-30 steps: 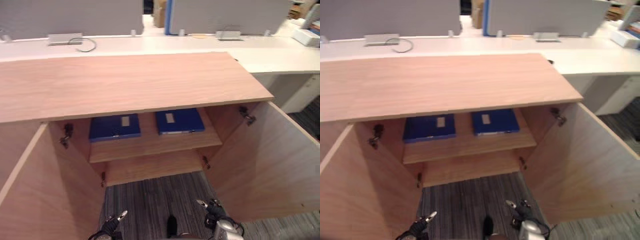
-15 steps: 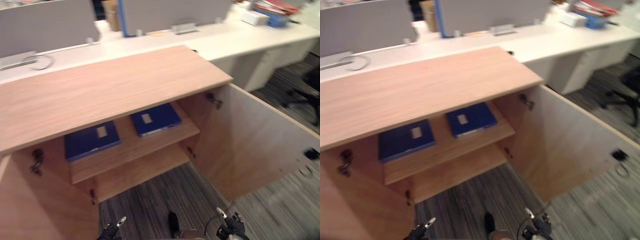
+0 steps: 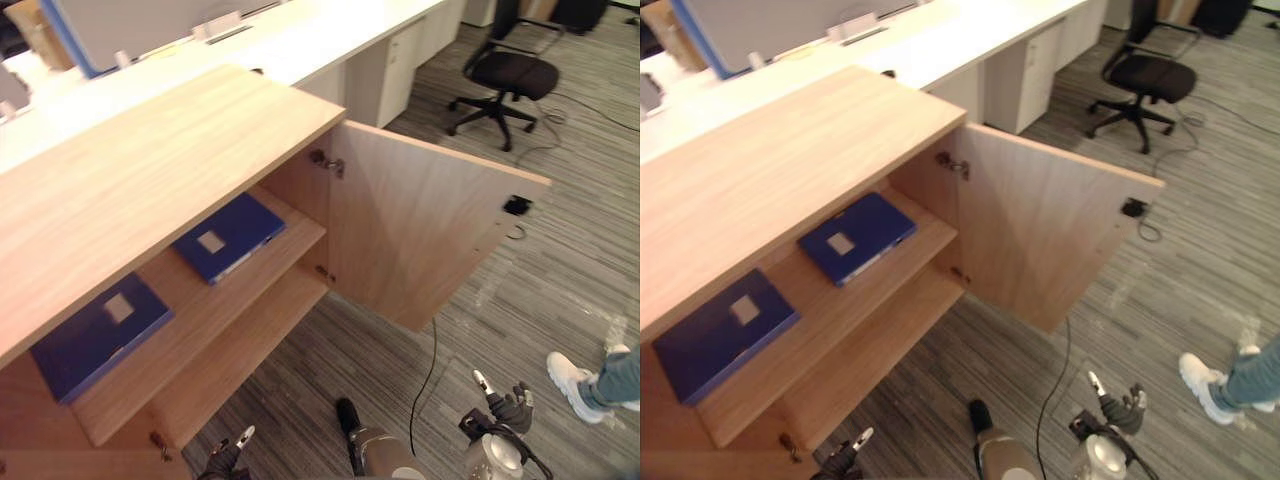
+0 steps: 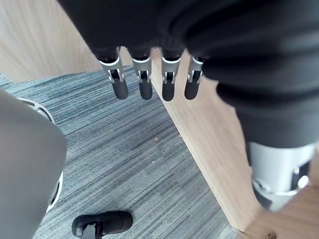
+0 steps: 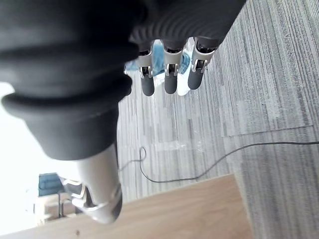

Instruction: Walk over to the cabinet, pick up the folder, carry it to the office cabinet, place the folder inside the office cabinet, then close the office cabinet door

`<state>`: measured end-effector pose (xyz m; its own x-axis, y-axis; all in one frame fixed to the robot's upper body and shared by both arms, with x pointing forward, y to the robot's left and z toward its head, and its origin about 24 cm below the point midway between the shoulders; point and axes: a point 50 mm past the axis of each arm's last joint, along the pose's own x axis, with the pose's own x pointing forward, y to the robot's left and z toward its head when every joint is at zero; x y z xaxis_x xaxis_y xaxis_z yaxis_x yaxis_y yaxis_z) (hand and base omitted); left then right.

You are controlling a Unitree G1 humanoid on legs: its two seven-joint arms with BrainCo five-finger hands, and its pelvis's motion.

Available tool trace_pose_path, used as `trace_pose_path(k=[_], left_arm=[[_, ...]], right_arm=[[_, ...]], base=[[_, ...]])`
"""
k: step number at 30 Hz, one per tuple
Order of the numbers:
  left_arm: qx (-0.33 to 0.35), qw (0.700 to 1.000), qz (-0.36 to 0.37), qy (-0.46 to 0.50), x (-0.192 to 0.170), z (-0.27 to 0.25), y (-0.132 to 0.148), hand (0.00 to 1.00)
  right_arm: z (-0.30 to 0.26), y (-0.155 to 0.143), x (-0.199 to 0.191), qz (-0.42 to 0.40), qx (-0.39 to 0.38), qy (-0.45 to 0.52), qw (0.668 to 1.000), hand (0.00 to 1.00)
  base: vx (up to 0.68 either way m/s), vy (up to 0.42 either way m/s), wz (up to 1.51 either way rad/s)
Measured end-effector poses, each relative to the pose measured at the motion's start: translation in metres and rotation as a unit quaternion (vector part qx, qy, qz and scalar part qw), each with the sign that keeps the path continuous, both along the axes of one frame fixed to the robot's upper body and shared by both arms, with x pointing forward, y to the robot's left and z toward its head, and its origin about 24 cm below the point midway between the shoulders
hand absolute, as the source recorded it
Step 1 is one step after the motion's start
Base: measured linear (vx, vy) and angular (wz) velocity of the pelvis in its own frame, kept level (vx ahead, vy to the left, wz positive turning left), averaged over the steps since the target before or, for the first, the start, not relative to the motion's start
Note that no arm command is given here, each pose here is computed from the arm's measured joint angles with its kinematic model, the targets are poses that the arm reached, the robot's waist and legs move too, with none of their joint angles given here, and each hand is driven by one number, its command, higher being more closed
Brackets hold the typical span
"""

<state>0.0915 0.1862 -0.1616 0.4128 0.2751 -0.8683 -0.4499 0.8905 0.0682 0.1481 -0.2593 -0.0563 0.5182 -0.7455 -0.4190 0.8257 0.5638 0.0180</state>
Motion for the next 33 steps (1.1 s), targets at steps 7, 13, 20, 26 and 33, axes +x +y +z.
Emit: trace_pose_path(k=[7, 13, 20, 26, 33], left_arm=[[0.002, 1.000, 0.026, 0.006, -0.009, 0.000, 0.003, 0.00], [0.011, 1.000, 0.028, 0.007, -0.009, 0.001, 0.012, 0.00], [0.017, 1.000, 0.017, 0.012, -0.011, 0.001, 0.016, 0.00], [0.037, 0.999, -0.029, 0.015, -0.012, 0.003, 0.028, 0.00], [0.045, 0.996, -0.065, 0.043, -0.030, 0.001, 0.034, 0.00]], right_arm=[[0.028, -0.006, 0.020, -0.014, -0.029, -0.060, 0.998, 0.00], [0.050, -0.041, 0.017, -0.074, -0.082, -0.083, 0.990, 0.00], [0.061, -0.054, 0.046, -0.045, -0.097, -0.097, 0.989, 0.00], [0.090, -0.076, 0.084, 0.005, -0.133, -0.124, 0.983, 0.00], [0.131, -0.077, 0.142, 0.100, -0.142, -0.168, 0.970, 0.00]], base=[[0.08, -0.015, -0.30], [0.02, -0.071, -0.30], [0.04, -0.033, 0.01], [-0.03, 0.118, -0.08], [0.02, 0.019, 0.06]])
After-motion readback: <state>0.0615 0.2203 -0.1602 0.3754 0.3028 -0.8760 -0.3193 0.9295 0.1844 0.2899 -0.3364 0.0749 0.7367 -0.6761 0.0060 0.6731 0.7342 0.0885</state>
